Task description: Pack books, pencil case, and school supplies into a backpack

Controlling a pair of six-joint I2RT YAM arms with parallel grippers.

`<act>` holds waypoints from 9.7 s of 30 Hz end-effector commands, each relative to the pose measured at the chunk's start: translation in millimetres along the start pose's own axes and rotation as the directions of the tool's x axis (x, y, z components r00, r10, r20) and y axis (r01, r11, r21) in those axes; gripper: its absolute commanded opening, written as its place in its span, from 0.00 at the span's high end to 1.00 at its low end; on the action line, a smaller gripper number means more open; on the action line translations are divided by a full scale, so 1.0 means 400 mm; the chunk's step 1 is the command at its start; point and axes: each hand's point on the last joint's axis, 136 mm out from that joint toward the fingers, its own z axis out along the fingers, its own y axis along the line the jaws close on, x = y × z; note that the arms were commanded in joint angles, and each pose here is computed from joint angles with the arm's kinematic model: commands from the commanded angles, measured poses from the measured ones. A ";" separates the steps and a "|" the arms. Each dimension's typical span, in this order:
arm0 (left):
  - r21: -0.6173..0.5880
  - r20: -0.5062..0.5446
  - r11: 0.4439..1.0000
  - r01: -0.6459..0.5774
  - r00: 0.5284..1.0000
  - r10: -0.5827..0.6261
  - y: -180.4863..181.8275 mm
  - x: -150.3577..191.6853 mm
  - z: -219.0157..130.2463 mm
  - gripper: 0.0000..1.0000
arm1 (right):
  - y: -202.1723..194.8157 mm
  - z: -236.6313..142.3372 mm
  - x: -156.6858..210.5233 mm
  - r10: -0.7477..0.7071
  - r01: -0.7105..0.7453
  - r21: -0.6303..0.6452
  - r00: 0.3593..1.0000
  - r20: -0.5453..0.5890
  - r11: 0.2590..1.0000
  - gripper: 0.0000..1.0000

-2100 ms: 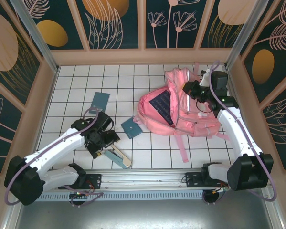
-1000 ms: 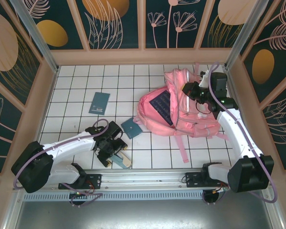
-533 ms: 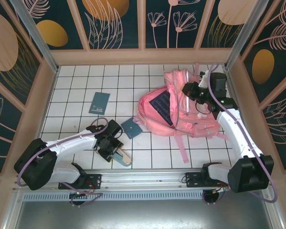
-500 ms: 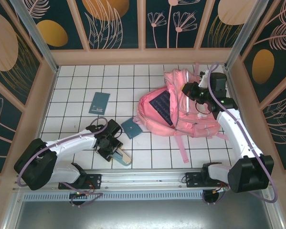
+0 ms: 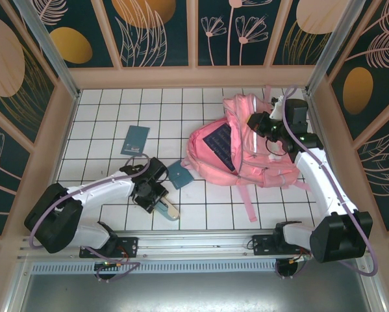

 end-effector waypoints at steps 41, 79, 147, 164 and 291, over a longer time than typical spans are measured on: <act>0.577 0.443 0.411 -0.706 0.693 0.569 -0.656 0.036 -0.407 0.85 | 0.119 -0.034 -0.054 -0.169 0.173 -0.114 0.985 0.046 0.978 1.00; 0.813 0.071 0.399 -0.424 0.752 0.655 -0.947 0.240 -0.055 0.92 | 0.210 0.023 -0.059 -0.116 0.119 -0.222 0.993 0.028 0.968 1.00; 0.630 0.218 0.497 -0.597 0.750 0.624 -0.793 0.099 -0.207 0.01 | 0.129 0.029 -0.060 -0.168 0.170 -0.061 0.985 0.031 0.984 1.00; 0.311 0.273 0.760 -0.571 0.820 0.504 -0.422 -0.106 -0.202 0.01 | -0.001 0.001 -0.101 -0.160 0.144 0.156 0.983 0.095 0.977 1.00; 0.573 0.140 0.704 -0.419 0.897 0.420 -0.384 -0.038 0.022 1.00 | 0.012 0.160 0.157 -0.182 0.200 0.082 0.966 -0.186 0.976 1.00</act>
